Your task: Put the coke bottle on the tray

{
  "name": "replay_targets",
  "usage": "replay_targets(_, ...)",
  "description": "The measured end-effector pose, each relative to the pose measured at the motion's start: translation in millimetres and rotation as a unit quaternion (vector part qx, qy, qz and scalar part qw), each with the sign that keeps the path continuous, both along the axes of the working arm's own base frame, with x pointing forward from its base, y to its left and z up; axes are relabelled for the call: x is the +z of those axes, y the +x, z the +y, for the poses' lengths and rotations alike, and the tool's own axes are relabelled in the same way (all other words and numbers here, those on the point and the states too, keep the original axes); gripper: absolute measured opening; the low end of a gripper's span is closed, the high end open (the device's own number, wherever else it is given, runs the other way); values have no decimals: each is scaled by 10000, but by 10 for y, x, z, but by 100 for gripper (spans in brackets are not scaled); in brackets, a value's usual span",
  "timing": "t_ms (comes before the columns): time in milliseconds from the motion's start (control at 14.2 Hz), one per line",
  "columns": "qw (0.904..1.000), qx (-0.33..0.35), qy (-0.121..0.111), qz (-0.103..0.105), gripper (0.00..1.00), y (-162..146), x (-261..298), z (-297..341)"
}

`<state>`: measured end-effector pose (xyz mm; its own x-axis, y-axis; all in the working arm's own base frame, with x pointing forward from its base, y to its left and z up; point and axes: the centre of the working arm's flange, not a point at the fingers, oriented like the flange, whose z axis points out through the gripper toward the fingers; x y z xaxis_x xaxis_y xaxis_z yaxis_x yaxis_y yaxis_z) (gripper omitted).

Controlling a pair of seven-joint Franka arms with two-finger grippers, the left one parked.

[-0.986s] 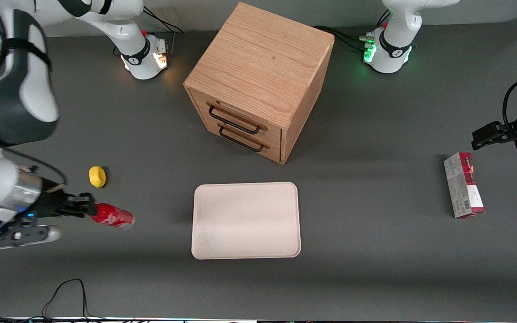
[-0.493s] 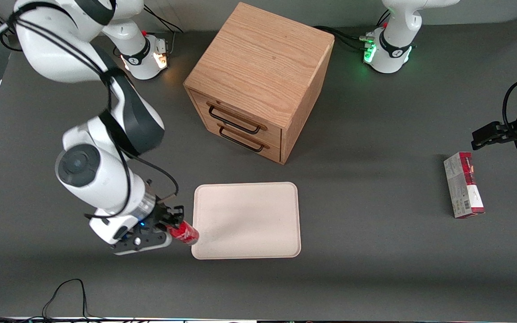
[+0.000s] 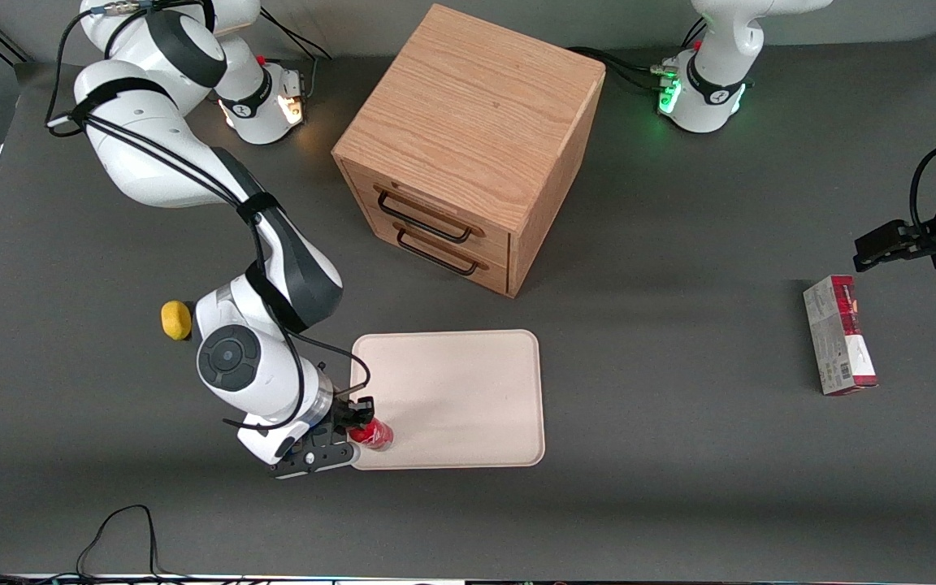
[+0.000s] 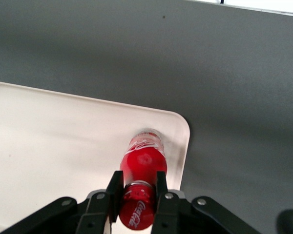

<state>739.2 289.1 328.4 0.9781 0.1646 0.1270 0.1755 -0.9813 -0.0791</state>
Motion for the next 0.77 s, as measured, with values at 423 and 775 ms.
replay_targets(423,9994,-318,110,-88,85,12,152,10)
replay_targets(775,9972,-748,53,4,100,-220,1435,-397)
